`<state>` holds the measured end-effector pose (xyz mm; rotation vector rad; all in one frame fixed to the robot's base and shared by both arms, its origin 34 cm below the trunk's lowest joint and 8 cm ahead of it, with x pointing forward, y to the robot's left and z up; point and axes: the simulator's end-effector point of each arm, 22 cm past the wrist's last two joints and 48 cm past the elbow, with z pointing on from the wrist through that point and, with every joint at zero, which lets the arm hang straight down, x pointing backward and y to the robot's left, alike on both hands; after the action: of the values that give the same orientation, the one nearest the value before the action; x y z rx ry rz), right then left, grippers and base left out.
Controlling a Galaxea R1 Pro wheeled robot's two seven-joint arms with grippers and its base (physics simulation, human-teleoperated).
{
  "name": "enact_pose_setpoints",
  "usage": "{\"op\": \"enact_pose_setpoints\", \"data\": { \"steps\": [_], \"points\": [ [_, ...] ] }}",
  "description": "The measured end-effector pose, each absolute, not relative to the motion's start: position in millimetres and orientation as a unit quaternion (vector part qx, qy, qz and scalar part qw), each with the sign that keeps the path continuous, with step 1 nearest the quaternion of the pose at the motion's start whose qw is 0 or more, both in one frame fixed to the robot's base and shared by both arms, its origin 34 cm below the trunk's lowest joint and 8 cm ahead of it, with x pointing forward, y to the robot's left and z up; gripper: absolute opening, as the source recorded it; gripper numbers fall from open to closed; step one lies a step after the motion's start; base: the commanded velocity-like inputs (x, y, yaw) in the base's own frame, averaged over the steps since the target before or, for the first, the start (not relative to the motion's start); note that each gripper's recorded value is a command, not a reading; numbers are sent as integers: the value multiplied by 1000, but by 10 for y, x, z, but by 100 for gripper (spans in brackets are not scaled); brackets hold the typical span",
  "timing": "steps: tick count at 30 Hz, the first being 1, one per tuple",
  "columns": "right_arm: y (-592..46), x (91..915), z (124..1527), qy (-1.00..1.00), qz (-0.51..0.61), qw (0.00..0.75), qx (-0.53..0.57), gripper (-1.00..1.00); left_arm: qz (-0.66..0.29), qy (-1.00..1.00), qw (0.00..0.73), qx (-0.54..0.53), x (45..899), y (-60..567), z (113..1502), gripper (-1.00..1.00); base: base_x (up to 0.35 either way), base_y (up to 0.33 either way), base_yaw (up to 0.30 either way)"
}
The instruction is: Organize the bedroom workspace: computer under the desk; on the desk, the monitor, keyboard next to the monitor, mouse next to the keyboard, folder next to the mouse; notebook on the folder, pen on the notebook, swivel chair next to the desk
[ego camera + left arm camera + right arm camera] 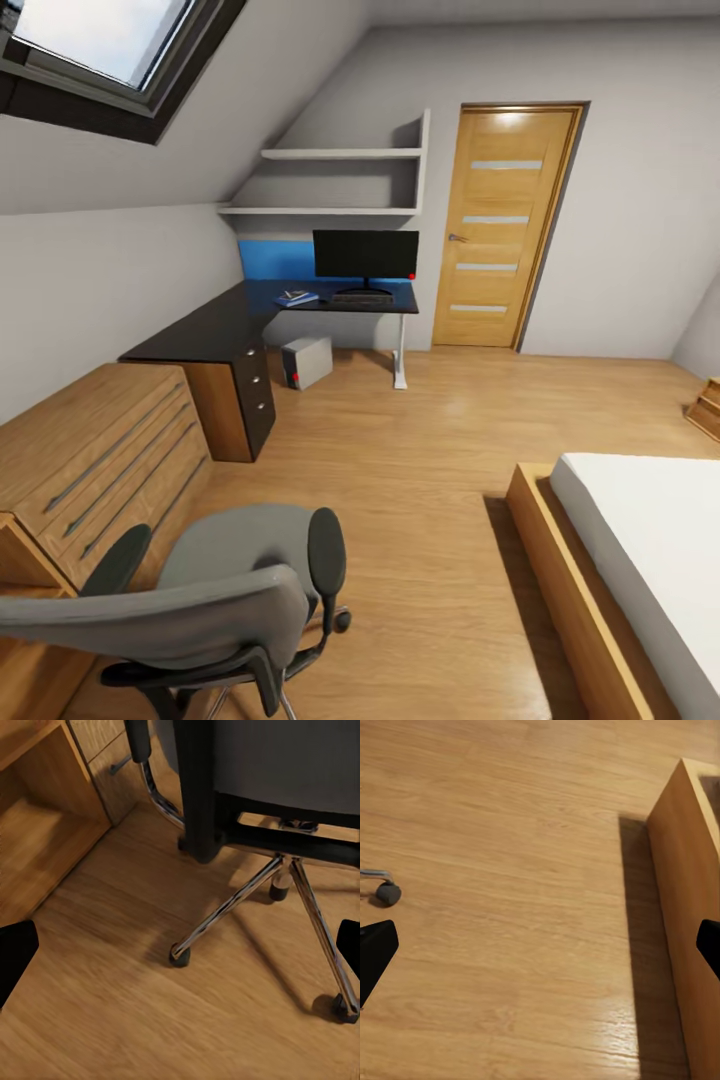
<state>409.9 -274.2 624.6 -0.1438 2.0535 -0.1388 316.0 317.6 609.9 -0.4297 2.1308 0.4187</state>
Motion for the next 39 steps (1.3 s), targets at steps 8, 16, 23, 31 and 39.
{"op": "enact_pose_setpoints", "data": {
  "steps": [8, 16, 23, 31, 39],
  "points": [
    [-2741, 4100, 6247, 854, -58, 514, -59, 100, 169, 861, 447, -174, 3161, 3176, 6099, 100, 24, 169, -8],
    [-2741, 4101, 6248, 854, -58, 514, -59, 100, 169, 861, 447, -173, 3159, 3179, 6098, 100, 6, 31, -1],
    [-2740, 4101, 6247, 854, -58, 514, -60, 100, 170, 861, 448, -173, 3161, 3185, 6100, 100, 6, 79, 0],
    [-2736, 4101, 6248, 854, -57, 514, -60, 100, 170, 861, 447, -173, 3157, 3191, 6099, 100, 38, 104, 0],
    [-2739, 4101, 6248, 854, -58, 514, -60, 100, 170, 861, 447, -173, 3156, 3192, 6098, 100, 5, 13, 0]
  ]
}}
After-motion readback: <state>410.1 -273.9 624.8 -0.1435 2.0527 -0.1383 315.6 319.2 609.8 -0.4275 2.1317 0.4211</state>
